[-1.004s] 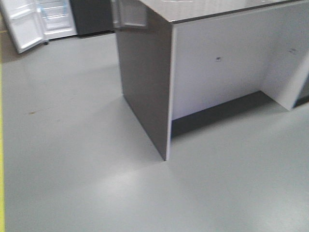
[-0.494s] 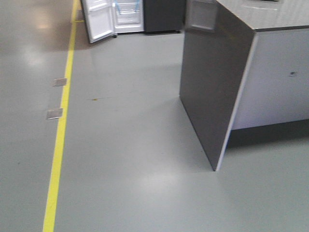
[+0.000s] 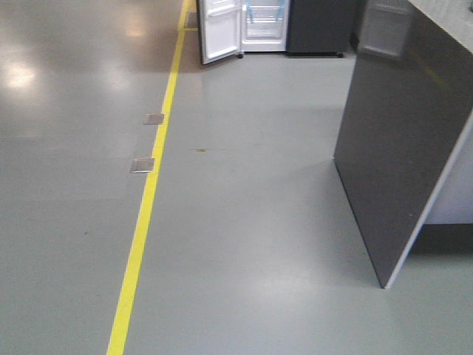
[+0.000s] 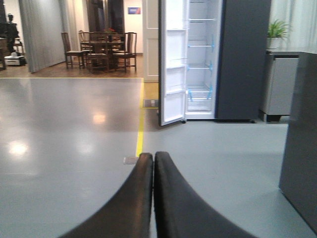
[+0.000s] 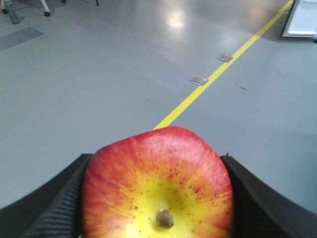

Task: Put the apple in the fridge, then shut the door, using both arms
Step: 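Drive toward the open refrigerator holding the apple in the right gripper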

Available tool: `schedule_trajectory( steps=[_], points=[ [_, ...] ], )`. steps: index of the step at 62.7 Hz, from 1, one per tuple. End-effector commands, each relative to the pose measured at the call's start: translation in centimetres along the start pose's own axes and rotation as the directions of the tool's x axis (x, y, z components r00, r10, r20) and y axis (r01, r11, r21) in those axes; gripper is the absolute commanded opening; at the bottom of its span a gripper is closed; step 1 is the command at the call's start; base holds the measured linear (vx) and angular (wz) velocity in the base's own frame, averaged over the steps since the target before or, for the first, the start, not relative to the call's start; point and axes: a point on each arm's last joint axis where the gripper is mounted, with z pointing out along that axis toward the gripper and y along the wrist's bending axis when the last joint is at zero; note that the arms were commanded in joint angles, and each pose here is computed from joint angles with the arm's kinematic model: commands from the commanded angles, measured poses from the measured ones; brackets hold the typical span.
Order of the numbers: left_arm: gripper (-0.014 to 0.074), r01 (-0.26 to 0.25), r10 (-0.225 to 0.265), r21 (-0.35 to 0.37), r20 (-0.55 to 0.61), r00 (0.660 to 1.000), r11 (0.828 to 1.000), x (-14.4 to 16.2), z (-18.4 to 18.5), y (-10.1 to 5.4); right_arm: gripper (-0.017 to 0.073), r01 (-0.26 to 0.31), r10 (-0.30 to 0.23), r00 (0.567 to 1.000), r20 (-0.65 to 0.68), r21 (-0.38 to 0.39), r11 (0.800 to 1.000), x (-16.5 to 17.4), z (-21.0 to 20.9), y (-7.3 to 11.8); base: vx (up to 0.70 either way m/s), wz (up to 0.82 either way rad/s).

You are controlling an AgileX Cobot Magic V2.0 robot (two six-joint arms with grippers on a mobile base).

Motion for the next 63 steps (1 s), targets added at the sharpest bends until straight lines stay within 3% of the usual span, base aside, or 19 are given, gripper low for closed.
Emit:
schedule_trajectory(
  steps=[1, 63],
  points=[
    [-0.0006, 0.006, -0.006, -0.003, 0.069, 0.998, 1.0, -0.05, -0.07, 0.05, 0.0356, -0.001, 0.0, 0.997, 0.079, 0.01, 1.0, -1.32, -0.32, -0.11, 0.09, 0.29],
    [-0.0006, 0.006, -0.006, 0.0, 0.069, 0.998, 1.0, -0.05, -0.07, 0.03, 0.0356, -0.001, 0.0, 0.997, 0.079, 0.01, 1.0, -1.32, -0.32, -0.11, 0.12, 0.09]
  ],
)
